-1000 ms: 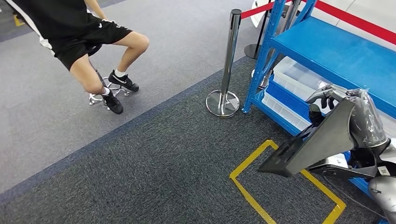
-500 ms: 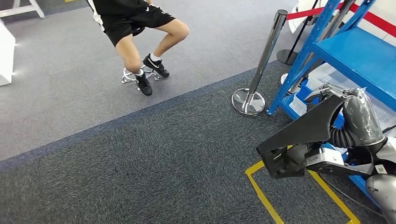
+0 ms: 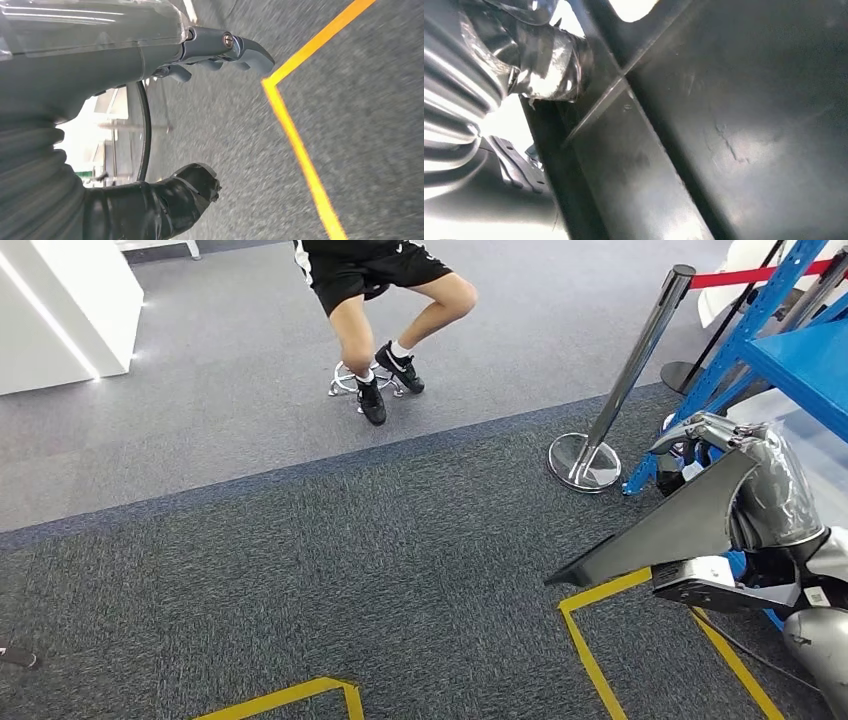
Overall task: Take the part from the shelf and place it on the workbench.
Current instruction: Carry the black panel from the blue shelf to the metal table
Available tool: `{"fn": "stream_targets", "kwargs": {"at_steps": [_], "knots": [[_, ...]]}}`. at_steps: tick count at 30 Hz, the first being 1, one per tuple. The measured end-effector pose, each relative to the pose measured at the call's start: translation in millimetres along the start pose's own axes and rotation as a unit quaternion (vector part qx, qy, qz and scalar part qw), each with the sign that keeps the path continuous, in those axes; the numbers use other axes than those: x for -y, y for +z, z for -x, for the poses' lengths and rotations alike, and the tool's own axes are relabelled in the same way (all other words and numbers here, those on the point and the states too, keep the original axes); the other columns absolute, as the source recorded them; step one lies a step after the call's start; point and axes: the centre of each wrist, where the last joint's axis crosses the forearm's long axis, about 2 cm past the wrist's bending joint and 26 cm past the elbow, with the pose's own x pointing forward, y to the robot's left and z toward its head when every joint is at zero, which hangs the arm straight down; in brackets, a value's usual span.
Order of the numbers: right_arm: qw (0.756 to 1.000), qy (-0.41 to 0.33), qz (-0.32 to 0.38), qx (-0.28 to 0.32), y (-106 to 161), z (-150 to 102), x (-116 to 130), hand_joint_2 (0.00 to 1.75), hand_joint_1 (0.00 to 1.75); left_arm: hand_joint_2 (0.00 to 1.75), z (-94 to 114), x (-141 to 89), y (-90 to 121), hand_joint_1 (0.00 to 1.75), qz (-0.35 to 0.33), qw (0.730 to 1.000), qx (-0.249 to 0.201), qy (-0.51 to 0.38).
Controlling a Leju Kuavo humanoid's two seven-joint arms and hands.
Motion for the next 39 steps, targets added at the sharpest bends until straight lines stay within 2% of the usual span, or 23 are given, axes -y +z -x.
{"fn": "stream_targets", "kwargs": {"at_steps": [10, 20, 26, 39], "knots": [[1.0, 0.008, 0.001, -0.011, -3, 12, 10, 1.75, 1.75, 1.75, -5, -1, 0, 0.0, -0.001, 1.0, 0.011, 0.001], [0.999, -0.017, -0.013, -0.026, 3, 15, 5, 1.75, 1.75, 1.75, -4, -3, -1, 0.0, -0.004, 1.0, 0.018, 0.005], [1.0, -0.009, -0.008, -0.024, -1, 19, 11, 1.75, 1.75, 1.75, -3, 0, -1, 0.0, 0.0, 1.0, 0.016, 0.007], [0.998, 0.017, -0.012, -0.052, -22, -1, -8, 1.75, 1.75, 1.75, 3, -2, 0, 0.0, -0.002, 1.0, 0.002, 0.007]]}}
